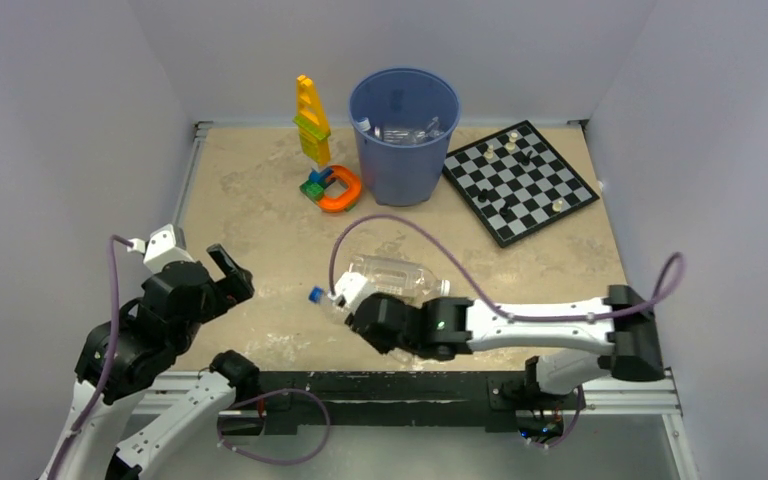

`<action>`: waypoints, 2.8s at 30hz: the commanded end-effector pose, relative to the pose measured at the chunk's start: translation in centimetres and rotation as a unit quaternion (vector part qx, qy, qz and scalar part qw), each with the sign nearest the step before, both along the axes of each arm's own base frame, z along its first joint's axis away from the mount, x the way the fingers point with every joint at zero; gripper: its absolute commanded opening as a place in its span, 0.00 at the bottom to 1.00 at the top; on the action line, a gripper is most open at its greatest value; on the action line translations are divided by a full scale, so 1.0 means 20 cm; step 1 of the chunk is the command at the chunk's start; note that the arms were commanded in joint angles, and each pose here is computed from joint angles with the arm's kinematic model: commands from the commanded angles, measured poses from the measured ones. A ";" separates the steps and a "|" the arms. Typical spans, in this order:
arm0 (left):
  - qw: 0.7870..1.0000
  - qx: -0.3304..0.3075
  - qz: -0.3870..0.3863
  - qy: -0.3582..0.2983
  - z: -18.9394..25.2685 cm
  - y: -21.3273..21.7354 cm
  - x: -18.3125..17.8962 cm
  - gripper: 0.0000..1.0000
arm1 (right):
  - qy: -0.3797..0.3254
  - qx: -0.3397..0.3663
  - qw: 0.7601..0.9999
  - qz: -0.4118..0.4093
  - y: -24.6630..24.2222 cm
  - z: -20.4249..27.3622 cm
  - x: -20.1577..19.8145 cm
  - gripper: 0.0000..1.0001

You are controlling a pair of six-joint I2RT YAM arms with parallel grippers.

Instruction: Put the plastic bottles in the bin

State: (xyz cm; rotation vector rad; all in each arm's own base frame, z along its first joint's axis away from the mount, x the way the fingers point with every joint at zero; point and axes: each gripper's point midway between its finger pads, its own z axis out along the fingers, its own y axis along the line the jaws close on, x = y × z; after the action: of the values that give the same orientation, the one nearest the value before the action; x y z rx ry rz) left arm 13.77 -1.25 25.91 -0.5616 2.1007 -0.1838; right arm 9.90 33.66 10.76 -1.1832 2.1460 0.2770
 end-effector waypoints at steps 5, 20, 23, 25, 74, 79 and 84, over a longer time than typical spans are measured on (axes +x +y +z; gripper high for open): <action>1.000 -0.016 0.001 0.019 -0.08 -0.07 0.06 1.00 | -0.162 0.368 0.896 -0.191 -0.34 1.43 0.75 0.22; 0.998 -0.022 -0.039 0.037 -0.09 -0.14 0.06 1.00 | -0.362 0.443 0.747 -0.338 -0.64 2.06 1.86 0.25; 0.998 -0.022 -0.041 0.040 -0.10 -0.13 0.03 1.00 | -0.354 0.445 0.761 -0.313 -0.50 1.93 2.03 0.25; 0.998 -0.016 -0.038 0.050 -0.12 -0.12 0.02 1.00 | -0.345 0.450 0.769 -0.294 -0.41 1.84 2.09 0.37; 0.997 -0.009 -0.057 0.055 -0.20 -0.12 -0.02 1.00 | 0.099 0.153 0.971 -0.153 -0.40 0.07 0.60 0.95; 0.994 -0.024 -0.078 0.066 -0.24 -0.18 0.00 1.00 | 0.157 0.147 0.961 -0.173 -0.34 -0.07 0.57 0.94; 0.994 -0.028 -0.075 0.073 -0.24 -0.19 0.00 0.99 | 0.211 0.215 0.942 -0.148 -0.11 -0.04 0.42 0.94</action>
State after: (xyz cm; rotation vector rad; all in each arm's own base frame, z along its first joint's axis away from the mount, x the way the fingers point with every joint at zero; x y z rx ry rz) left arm 13.11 -4.44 20.53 -0.4552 2.3064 -0.2571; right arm 21.10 27.15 8.37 -0.6066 2.4441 0.6243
